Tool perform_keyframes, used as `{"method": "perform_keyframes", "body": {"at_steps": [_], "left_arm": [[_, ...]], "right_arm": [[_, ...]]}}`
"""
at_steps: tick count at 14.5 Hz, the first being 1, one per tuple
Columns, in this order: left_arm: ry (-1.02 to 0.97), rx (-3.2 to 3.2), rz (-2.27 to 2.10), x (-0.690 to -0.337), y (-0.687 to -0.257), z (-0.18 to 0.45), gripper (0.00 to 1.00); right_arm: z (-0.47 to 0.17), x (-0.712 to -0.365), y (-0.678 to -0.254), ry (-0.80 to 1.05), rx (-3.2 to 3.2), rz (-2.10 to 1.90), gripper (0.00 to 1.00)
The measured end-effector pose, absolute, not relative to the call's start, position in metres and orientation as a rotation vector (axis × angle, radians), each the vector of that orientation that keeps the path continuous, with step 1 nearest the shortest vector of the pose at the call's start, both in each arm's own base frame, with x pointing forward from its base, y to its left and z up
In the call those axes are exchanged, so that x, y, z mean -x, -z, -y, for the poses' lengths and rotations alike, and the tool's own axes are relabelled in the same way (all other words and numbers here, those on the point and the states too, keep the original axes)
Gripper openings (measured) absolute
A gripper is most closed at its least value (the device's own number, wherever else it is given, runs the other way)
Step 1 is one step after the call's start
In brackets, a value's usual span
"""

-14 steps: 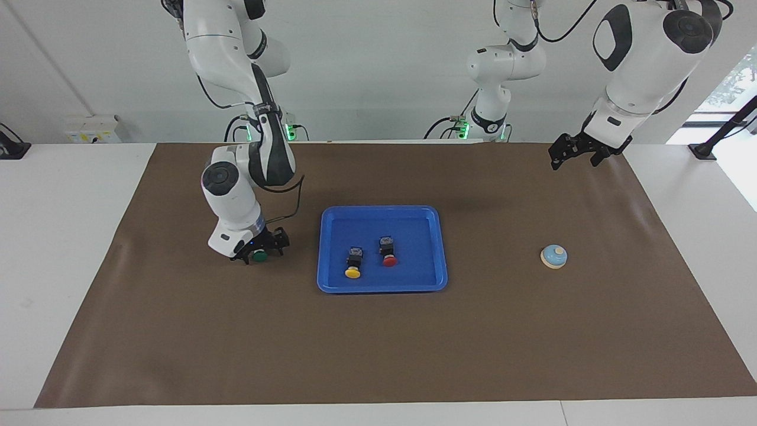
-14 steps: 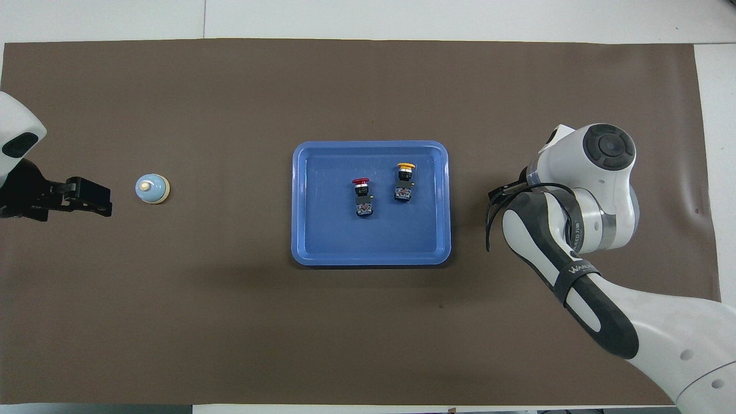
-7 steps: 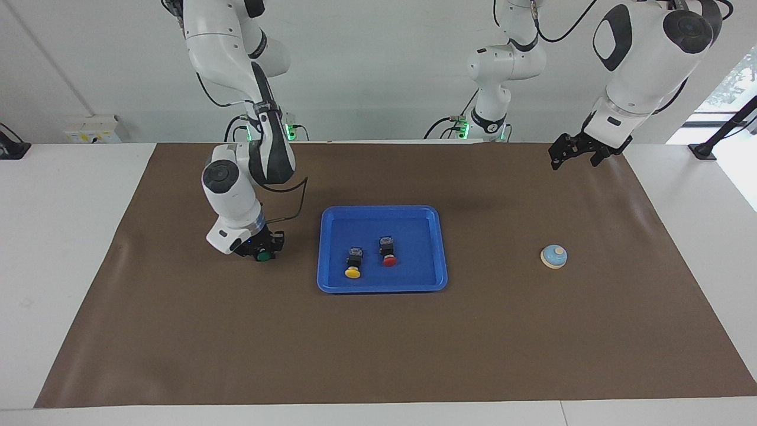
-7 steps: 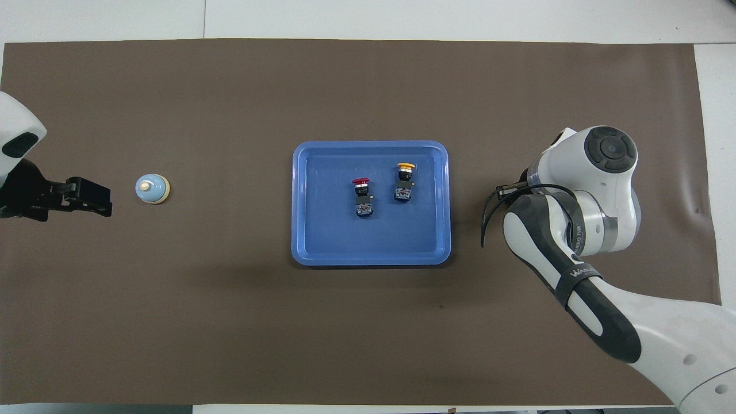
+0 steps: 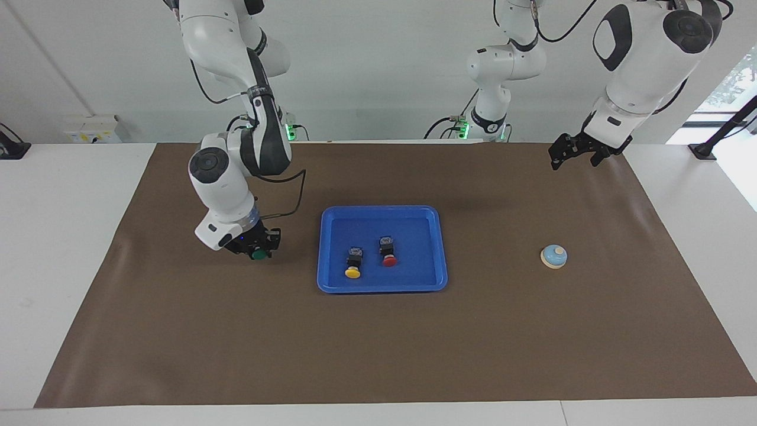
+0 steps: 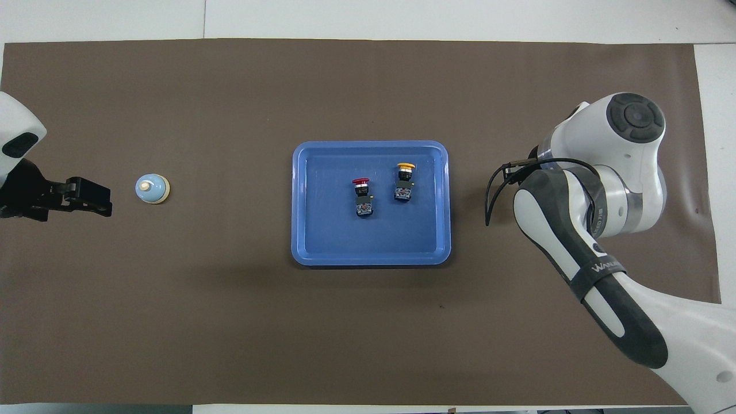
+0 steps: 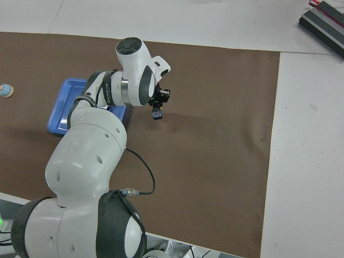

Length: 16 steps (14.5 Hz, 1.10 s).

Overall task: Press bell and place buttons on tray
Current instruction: 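Move the right gripper back and grasp the green-capped button, then carry the green button into the blue tray and release it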

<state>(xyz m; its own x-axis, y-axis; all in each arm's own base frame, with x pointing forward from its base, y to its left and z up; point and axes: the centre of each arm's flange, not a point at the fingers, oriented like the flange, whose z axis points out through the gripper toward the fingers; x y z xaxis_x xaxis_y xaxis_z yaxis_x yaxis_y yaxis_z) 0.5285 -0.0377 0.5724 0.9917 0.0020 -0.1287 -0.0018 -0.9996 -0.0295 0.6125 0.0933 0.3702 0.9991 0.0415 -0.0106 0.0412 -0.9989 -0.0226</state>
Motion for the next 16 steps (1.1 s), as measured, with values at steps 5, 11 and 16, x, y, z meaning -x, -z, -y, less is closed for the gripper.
{"method": "perform_keyframes", "body": {"at_steps": [5,11,16], "left_arm": [[-0.201,3.106,0.000,-0.528,-0.572,0.038,1.00],[-0.201,3.106,0.000,-0.528,-0.572,0.038,1.00],[-0.201,3.106,0.000,-0.528,-0.572,0.038,1.00]], "right_arm": [[-0.221,-0.614,-0.413,0.041,3.092,-0.133,0.41],[-0.322,-0.619,-0.396,0.016,3.092,-0.249,0.41],[-0.356,-0.598,-0.369,-0.042,3.115,-0.276,0.41]]}}
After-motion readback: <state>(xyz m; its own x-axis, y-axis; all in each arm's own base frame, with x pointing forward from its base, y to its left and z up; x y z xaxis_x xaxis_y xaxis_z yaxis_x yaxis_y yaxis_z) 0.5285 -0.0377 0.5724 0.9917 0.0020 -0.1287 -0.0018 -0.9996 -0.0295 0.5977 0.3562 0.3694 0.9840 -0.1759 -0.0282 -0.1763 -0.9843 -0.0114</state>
